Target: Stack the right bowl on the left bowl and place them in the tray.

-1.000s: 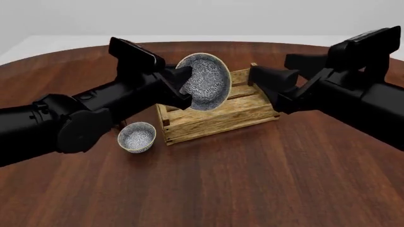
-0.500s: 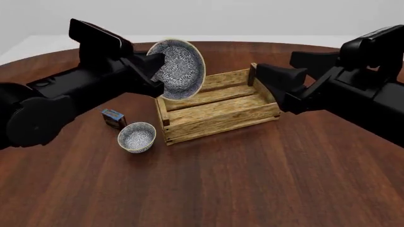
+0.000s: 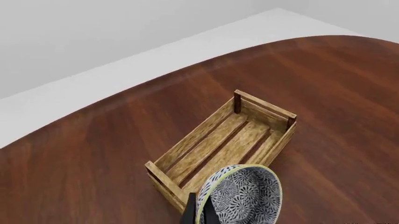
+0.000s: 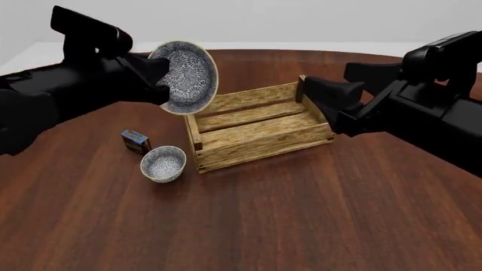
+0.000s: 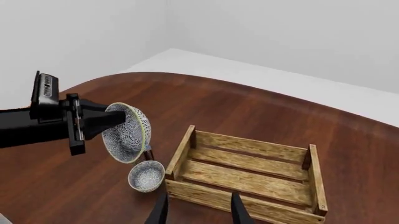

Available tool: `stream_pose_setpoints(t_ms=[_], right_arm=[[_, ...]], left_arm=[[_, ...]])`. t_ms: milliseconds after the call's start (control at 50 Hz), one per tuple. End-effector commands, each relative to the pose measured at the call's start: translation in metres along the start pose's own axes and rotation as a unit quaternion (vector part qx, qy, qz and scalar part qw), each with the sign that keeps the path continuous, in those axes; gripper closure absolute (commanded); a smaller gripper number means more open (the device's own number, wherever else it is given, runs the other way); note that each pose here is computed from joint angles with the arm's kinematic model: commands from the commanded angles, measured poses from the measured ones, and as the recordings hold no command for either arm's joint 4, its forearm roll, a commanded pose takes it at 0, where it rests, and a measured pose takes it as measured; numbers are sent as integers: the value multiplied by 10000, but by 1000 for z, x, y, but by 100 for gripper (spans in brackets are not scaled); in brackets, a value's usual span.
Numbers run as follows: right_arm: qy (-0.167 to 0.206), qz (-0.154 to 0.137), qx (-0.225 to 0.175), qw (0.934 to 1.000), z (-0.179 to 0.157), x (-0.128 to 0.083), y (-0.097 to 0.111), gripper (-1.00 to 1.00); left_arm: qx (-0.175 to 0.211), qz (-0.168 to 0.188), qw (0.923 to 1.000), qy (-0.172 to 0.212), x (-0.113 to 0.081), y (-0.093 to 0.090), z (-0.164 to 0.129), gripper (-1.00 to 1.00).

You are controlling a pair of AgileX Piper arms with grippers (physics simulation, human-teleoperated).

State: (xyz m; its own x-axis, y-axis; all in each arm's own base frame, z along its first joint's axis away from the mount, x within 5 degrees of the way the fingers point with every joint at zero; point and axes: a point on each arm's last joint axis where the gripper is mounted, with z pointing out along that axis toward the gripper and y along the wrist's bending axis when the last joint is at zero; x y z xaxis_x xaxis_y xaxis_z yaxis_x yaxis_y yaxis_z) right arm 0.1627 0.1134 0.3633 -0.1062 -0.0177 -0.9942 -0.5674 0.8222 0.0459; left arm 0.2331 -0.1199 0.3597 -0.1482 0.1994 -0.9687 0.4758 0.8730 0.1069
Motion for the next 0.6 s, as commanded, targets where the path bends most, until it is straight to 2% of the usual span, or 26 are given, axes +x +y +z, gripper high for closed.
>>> stream_pose_setpoints(t_ms=[20, 120, 140, 180, 200, 280, 380, 420, 440, 460, 500, 600], right_arm=[[-25, 12, 2, 10000, -2, -1, 0, -100], [-45, 14, -4, 10000, -4, -2, 0, -100], [-47, 12, -3, 10000, -4, -2, 0, -100], [-58, 16, -6, 10000, -6, -3, 0, -100], [-66, 15, -4, 10000, -6, -3, 0, -100], [-75, 17, -6, 10000, -7, -4, 0, -100], [-70, 18, -16, 10000, -8, -4, 1, -100], [-68, 16, -18, 10000, -8, -4, 1, -100], [-69, 17, -20, 10000, -8, -4, 1, -100], [-68, 16, -17, 10000, -8, -3, 1, -100], [-73, 21, -18, 10000, -8, -4, 1, -100], [-77, 24, -15, 10000, -9, -4, 1, -100]], left_arm=[[-163, -169, 9993, 287, -10, 12, -8, 100], [-219, -232, 9986, 429, -17, 16, -17, 100], [-275, -260, 9978, 550, -15, 19, -16, 100], [-136, -392, 9956, 840, -10, 12, -8, 100], [-175, -400, 9946, 942, -7, 14, -7, 100], [-461, -392, 9929, 1023, -6, 31, -10, 100], [-519, -495, 9902, 1201, 4, 33, -8, 100], [-537, -522, 9889, 1281, 0, 35, -7, 100], [-529, -667, 9872, 1347, 2, 34, -4, 100], [-541, -627, 9865, 1414, 2, 36, -3, 100], [-624, -808, 9820, 1590, 8, 41, 3, 100], [-721, -971, 9766, 1777, 13, 46, 9, 100]])
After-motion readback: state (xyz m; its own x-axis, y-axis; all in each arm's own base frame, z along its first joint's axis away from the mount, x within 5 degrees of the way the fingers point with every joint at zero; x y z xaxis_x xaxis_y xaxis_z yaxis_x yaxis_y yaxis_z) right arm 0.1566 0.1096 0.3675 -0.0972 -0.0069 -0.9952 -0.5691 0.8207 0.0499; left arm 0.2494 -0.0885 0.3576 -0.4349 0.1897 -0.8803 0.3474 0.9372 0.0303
